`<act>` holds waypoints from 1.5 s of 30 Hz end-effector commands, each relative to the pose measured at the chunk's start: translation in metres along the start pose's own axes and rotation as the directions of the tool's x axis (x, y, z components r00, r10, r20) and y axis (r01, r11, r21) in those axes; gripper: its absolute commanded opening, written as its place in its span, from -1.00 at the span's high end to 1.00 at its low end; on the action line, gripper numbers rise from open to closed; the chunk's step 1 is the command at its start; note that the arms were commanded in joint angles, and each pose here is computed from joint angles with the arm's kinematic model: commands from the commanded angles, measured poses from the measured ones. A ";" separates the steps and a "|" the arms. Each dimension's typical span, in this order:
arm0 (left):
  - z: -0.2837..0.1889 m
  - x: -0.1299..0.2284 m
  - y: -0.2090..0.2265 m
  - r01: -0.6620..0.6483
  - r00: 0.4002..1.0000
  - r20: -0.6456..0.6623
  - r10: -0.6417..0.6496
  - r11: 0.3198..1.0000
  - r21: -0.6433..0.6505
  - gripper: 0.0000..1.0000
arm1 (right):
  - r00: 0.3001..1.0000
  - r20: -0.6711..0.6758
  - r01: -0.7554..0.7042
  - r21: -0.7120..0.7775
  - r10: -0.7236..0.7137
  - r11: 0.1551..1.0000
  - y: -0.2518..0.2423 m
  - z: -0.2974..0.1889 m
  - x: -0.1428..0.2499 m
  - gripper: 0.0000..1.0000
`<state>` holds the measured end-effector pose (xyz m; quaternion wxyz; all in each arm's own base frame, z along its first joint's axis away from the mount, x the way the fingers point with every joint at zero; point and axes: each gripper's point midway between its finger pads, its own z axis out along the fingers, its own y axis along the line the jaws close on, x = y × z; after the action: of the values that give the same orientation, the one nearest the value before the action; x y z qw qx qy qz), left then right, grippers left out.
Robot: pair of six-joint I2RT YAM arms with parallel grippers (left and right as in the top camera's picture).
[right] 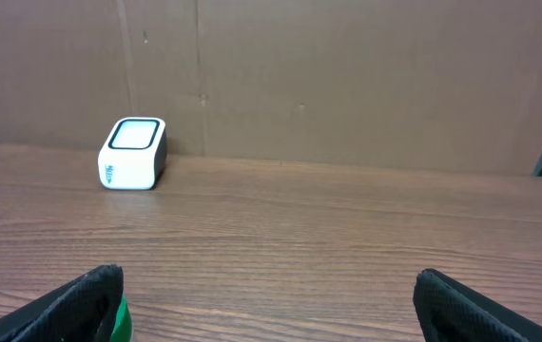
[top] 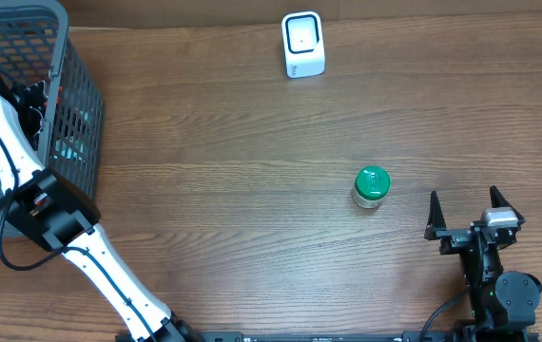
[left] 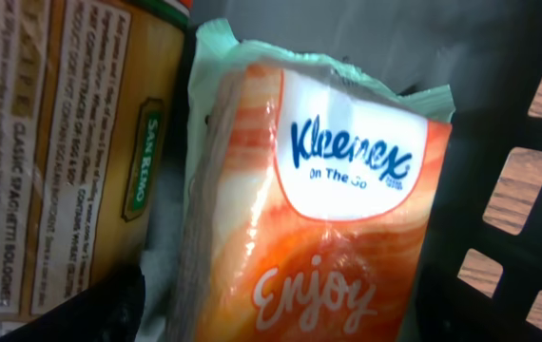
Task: Scan the item barcode
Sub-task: 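Grasp the orange Kleenex tissue pack with the left gripper, then carry the Kleenex pack with the left gripper under the scanner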
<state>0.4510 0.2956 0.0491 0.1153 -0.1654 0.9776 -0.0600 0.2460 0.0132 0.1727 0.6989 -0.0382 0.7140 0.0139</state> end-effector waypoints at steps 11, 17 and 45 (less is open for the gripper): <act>0.067 0.028 0.011 -0.009 0.991 -0.135 0.007 1.000 -0.013 -0.55 | 1.000 0.002 0.004 0.003 -0.004 1.000 -0.001 0.000 0.002 -1.00; 0.090 0.044 0.014 -0.002 0.984 -0.179 0.000 1.000 -0.011 -0.57 | 1.000 0.002 0.004 0.003 -0.004 1.000 -0.001 0.000 0.002 -1.00; -0.108 -0.038 -0.007 0.131 0.964 0.244 -0.103 0.986 -0.099 0.21 | 1.000 0.002 0.004 0.003 -0.004 1.000 -0.001 0.000 0.002 -1.00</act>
<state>0.4547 0.3119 0.1171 0.1660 -0.2076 0.9640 -0.0039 0.2460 0.0132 0.1728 0.6991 -0.0383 0.7139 0.0139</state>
